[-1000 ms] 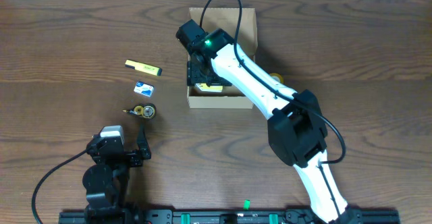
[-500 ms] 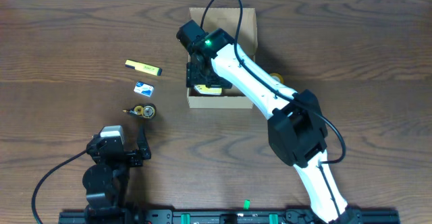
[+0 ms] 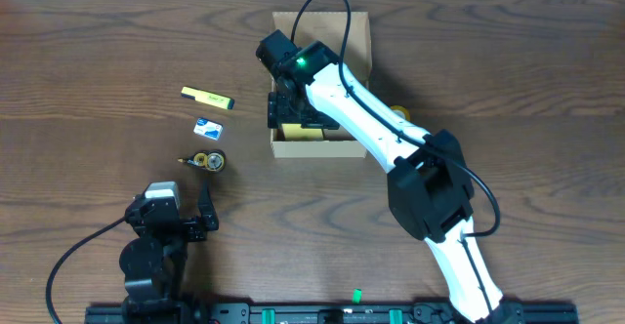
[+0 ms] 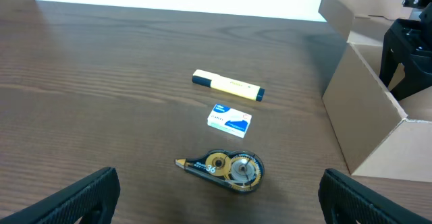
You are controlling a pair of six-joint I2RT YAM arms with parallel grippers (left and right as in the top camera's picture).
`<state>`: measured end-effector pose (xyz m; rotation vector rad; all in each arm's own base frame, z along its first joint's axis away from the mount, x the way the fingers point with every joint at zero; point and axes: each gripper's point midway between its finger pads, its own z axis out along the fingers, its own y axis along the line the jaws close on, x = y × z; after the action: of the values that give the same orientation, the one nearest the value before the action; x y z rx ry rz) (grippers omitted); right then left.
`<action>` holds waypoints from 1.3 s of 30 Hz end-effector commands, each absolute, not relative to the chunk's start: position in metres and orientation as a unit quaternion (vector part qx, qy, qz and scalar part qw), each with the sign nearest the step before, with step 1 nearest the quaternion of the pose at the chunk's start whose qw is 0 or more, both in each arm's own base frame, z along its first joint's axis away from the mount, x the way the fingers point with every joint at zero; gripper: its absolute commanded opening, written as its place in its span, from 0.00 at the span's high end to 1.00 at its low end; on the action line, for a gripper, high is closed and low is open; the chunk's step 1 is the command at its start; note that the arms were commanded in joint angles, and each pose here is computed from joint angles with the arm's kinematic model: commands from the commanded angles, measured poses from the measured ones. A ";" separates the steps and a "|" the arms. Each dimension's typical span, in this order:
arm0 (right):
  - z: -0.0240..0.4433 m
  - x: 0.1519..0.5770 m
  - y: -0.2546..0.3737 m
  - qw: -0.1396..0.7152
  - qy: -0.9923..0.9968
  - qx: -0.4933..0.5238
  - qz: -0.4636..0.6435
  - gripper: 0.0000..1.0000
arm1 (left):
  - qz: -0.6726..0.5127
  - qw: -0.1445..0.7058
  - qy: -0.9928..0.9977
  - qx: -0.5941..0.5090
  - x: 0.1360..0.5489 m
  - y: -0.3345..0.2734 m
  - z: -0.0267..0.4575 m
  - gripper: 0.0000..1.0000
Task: Pack container
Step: 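Carry the sticky-note pad into the box and release it, then move the right gripper over the red-and-black stapler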
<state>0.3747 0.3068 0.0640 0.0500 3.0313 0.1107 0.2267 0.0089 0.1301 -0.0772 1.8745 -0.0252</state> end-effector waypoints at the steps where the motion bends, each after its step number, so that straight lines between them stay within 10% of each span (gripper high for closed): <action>1: 0.060 0.374 0.305 0.048 0.998 0.014 0.034 0.08 | -0.010 0.582 0.812 -0.038 0.226 0.010 0.119 0.05; 39: 0.189 0.409 0.216 0.103 0.990 -0.100 0.000 0.05 | -0.010 0.582 0.812 -0.038 0.226 0.010 0.119 0.05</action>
<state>0.4087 0.2180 0.1683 -0.2412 2.9769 -0.0129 0.2267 0.0089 0.1301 -0.0772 1.8745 -0.0252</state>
